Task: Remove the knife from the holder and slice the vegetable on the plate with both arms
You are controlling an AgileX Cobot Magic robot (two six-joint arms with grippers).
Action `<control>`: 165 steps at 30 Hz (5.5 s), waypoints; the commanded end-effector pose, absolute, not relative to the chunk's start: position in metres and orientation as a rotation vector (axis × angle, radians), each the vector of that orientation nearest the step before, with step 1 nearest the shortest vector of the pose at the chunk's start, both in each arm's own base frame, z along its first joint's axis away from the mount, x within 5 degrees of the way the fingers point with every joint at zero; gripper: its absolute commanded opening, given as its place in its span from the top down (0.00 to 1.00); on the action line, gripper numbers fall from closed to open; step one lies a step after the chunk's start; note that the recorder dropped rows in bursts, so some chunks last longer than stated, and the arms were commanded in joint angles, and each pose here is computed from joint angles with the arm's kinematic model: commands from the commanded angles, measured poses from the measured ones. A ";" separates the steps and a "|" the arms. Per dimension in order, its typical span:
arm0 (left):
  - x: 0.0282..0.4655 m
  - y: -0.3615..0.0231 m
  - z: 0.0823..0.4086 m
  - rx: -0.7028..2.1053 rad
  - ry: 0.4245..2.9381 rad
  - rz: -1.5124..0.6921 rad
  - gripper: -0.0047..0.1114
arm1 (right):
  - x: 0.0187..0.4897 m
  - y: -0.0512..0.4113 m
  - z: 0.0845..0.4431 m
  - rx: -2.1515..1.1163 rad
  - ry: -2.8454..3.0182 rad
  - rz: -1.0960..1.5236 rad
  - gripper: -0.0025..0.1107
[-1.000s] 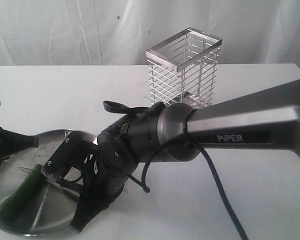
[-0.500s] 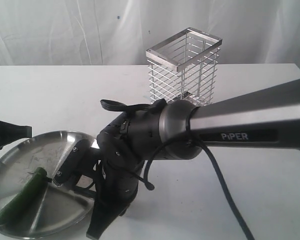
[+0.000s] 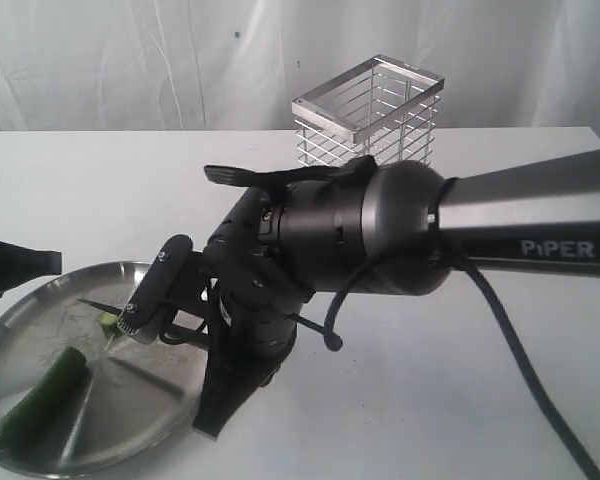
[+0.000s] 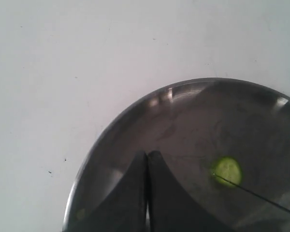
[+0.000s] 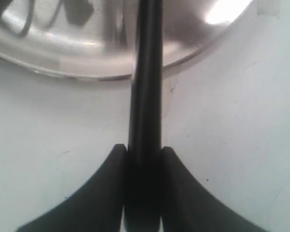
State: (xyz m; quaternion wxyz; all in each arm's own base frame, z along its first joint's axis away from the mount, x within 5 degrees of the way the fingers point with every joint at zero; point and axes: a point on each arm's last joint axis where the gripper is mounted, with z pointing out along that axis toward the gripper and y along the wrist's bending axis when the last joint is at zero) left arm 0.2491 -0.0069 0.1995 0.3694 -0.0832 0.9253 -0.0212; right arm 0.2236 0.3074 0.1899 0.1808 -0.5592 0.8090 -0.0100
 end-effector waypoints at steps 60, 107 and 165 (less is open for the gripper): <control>0.236 -0.003 0.209 -0.244 2.397 -0.006 0.96 | 0.200 0.337 0.165 -1.661 2.216 0.089 0.98; 0.221 -0.006 0.218 -0.299 2.441 -0.003 0.96 | 0.202 0.339 0.169 -1.644 2.216 0.068 0.98; 0.281 -0.020 0.208 0.306 2.972 -0.201 0.96 | 0.202 0.339 0.169 -1.659 2.208 0.063 0.98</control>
